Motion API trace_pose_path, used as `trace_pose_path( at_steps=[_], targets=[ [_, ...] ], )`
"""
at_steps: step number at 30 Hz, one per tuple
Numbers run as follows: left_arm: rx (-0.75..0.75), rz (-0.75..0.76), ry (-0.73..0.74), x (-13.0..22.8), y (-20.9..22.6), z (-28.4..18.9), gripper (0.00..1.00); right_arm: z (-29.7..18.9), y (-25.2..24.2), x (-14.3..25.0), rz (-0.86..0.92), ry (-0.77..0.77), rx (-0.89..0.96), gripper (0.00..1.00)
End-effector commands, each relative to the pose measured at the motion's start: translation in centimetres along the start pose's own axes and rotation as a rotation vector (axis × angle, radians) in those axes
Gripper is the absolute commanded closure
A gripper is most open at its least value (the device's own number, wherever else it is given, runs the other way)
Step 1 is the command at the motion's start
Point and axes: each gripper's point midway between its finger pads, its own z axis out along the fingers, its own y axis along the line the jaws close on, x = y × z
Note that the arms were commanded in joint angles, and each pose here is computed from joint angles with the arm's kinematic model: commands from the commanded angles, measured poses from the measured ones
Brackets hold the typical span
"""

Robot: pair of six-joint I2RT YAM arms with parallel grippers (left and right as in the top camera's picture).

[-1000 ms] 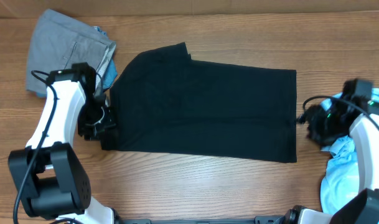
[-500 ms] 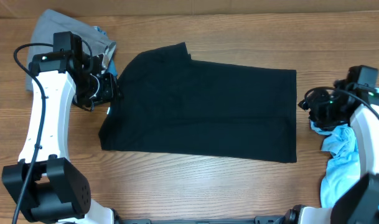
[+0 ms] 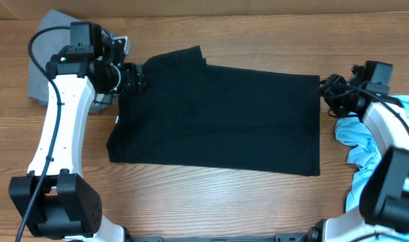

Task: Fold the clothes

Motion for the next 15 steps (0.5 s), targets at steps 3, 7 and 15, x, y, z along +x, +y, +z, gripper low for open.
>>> trace_pose_path(
  at_steps=[3, 7, 15],
  targets=[
    [0.037, 0.089, -0.077, -2.4, -3.2, -1.7, 0.33, 3.6, -1.6, -1.4, -0.011, -0.062, 0.038, 0.42],
    [0.048, 0.115, -0.070, -2.2, -4.5, -1.6, 0.34, 5.9, -2.9, -2.5, -0.022, -0.115, 0.057, 0.41],
    [0.044, 0.148, -0.045, -1.5, -5.9, -1.0, 0.34, 9.7, -4.2, -1.5, -0.033, -0.099, 0.039, 0.41]
  ],
)
